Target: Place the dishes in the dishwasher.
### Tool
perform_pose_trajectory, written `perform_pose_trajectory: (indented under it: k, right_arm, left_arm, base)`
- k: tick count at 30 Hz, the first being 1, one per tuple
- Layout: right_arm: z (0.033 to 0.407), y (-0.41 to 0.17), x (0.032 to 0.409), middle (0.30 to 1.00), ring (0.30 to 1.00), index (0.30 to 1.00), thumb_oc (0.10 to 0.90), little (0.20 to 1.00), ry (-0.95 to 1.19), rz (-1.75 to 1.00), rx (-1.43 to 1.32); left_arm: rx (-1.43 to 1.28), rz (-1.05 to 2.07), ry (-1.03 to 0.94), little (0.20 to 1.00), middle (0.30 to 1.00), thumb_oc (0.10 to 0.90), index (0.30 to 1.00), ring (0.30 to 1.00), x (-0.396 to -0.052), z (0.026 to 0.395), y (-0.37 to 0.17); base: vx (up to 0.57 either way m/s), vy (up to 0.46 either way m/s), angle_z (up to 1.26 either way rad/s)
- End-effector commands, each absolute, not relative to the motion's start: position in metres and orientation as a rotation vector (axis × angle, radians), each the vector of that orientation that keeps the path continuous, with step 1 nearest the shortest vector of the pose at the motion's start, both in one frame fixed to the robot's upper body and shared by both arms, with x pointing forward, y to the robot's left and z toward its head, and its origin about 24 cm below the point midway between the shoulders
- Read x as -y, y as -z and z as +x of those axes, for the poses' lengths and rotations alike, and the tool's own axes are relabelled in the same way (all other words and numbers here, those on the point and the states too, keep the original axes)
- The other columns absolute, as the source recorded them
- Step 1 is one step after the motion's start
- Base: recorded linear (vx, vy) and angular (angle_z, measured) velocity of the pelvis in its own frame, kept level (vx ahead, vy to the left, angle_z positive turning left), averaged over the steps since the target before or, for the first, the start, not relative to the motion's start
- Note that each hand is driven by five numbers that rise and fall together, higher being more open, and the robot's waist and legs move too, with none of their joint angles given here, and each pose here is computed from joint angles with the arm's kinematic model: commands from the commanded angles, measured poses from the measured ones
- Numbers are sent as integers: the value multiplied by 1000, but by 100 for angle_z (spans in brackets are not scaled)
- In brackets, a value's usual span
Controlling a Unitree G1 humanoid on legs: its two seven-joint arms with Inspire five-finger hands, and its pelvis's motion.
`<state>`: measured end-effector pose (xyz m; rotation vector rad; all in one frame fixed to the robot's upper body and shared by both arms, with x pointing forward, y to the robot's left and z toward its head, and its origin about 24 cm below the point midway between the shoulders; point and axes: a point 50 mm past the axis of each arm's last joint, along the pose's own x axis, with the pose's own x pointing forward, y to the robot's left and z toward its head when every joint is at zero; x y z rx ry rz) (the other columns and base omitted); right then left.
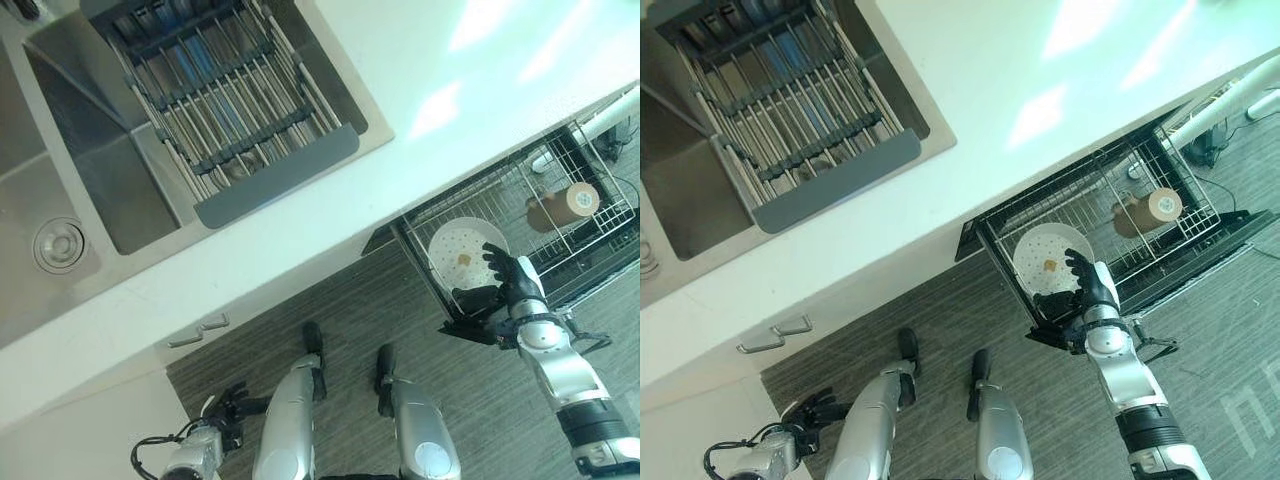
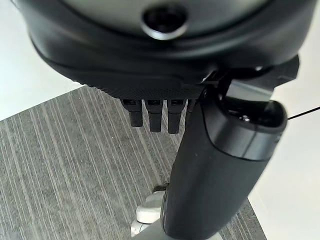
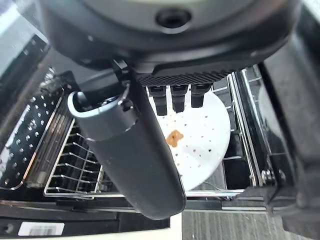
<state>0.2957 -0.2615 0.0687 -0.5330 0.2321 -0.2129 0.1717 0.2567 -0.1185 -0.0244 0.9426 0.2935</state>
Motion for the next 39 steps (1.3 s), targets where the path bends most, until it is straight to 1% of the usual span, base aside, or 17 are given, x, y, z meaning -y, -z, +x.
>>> perform_pose_trajectory:
  k: [1,6,13,14,15,17,18,19,20,21,22,23,28,29,30,35,39]
  right_arm:
    - [293,-116,279,900,900,900,800,900,303,-554,-29]
    - [292,-112,279,900,900,900,800,900,286,-562,-62]
    - [291,-115,278,900,900,900,800,900,295,-515,-8]
    - [287,-137,274,900,900,900,800,900,324,-377,181]
    - [285,-143,273,900,900,900,800,900,334,-351,246]
    - [285,-143,273,900,900,900,800,900,334,-351,246]
    - [282,-152,271,900,900,900,800,900,345,-328,326]
    - [260,-188,261,900,900,900,800,900,372,-189,667]
    - [233,-212,257,900,900,900,800,900,458,-152,958]
    - [204,-212,287,900,900,900,800,900,817,-103,1102]
    - [180,-189,320,900,900,900,800,900,1066,-5,1052]
    - [174,-180,331,900,900,900,800,900,1128,73,1035]
    - [170,-172,336,900,900,900,800,900,1173,134,1018]
    - [141,-131,368,900,900,900,800,900,1426,241,942]
    - [130,-121,381,900,900,900,800,900,1558,135,859]
    - [108,-81,407,900,900,900,800,900,1710,185,658]
    - [107,-50,414,900,900,900,800,900,1653,101,429]
  left_arm:
    - [-1054,-31,-351,900,900,800,900,900,-261,129,135]
    - [-1057,-30,-352,900,900,800,900,900,-261,127,135]
    - [-1059,-30,-357,900,900,800,900,900,-262,124,137]
    - [-1065,-31,-358,900,900,800,900,900,-262,121,137]
    - [-1068,-32,-358,900,900,800,900,900,-261,120,138]
    - [-1068,-32,-358,900,900,800,900,900,-261,120,138]
    - [-1072,-35,-358,900,900,800,900,900,-259,119,139]
    - [-1096,-55,-358,900,900,800,900,900,-250,109,146]
    - [-1128,-80,-357,900,900,800,900,900,-241,97,153]
    - [-1187,-90,-361,900,900,800,900,900,-238,73,161]
    - [-1209,-76,-351,900,900,800,900,900,-241,64,162]
    - [-1213,-71,-350,900,900,800,900,900,-242,62,162]
    - [-1214,-69,-352,900,900,800,900,900,-243,62,162]
    - [-1217,-72,-362,900,900,800,900,900,-252,65,160]
    - [-1215,-59,-337,900,900,800,900,900,-252,72,159]
    - [-1212,-57,-326,900,900,800,900,900,-246,77,160]
    - [-1220,-50,-313,900,900,800,900,900,-244,80,160]
  base:
    - [16,-12,-5]
    - [4,-5,-2]
    - [0,0,0]
    - [0,0,0]
    - [0,0,0]
    - [3,2,-2]
    - [47,49,-2]
    - [96,128,-1]
    - [255,162,-3]
    - [305,143,-24]
    - [261,69,-39]
    - [96,32,-33]
    - [10,-12,-26]
    - [-26,-110,-18]
    - [-31,-117,-13]
    - [-2,-38,-19]
    - [-45,-36,3]
